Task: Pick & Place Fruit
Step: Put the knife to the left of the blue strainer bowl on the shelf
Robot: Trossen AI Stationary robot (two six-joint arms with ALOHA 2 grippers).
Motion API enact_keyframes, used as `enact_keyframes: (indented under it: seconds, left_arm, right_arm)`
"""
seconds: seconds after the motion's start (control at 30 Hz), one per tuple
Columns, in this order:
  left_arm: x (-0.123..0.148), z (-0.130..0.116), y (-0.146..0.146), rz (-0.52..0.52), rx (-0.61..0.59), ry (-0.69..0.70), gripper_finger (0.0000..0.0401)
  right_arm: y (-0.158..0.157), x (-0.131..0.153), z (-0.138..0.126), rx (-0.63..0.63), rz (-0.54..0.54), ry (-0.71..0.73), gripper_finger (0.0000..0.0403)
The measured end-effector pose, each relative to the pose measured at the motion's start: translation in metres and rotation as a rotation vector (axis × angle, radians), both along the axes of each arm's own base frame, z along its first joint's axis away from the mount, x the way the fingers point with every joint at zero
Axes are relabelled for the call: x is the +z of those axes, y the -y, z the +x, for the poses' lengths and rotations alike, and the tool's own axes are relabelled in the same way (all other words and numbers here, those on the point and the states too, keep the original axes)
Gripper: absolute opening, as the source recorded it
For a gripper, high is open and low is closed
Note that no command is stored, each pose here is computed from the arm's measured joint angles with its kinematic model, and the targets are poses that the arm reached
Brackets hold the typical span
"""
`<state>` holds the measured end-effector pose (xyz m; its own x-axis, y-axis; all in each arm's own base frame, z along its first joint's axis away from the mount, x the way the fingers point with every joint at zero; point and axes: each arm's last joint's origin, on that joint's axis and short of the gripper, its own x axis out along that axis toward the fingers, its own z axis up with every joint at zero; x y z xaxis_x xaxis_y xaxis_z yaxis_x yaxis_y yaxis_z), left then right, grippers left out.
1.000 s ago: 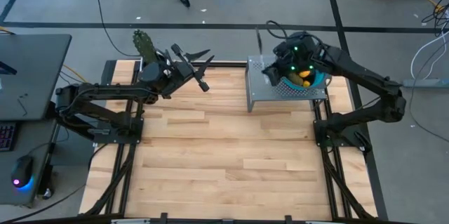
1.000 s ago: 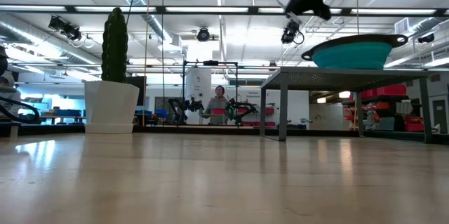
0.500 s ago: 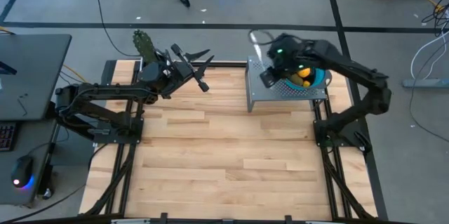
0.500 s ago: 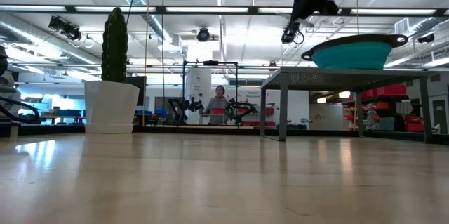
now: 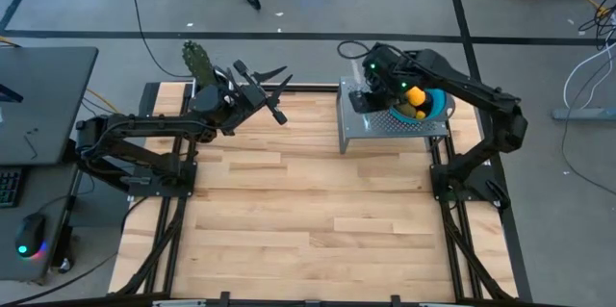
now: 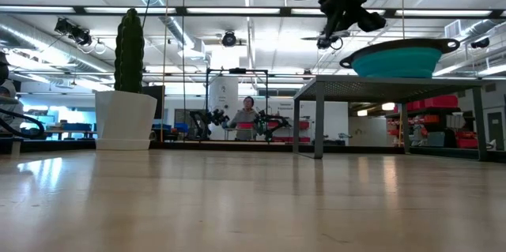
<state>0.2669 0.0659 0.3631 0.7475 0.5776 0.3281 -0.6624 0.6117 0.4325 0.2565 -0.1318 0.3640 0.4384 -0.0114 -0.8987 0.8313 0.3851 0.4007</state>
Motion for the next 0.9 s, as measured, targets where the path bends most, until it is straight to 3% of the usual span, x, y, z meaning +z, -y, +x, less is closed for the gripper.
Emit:
enact_keyframes:
  seconds: [0.3, 0.9]
  left_arm:
    - [0.004, -0.003, 0.001, 0.006, 0.002, 0.016, 0.0112]
    - [0.005, -0.006, 0.007, -0.057, -0.065, 0.041, 0.0112]
  right_arm:
    - [0.016, -0.005, -0.016, -0.147, 0.08, -0.078, 0.0047]
    - [0.029, -0.032, 0.0, -0.133, 0.109, -0.205, 0.005]
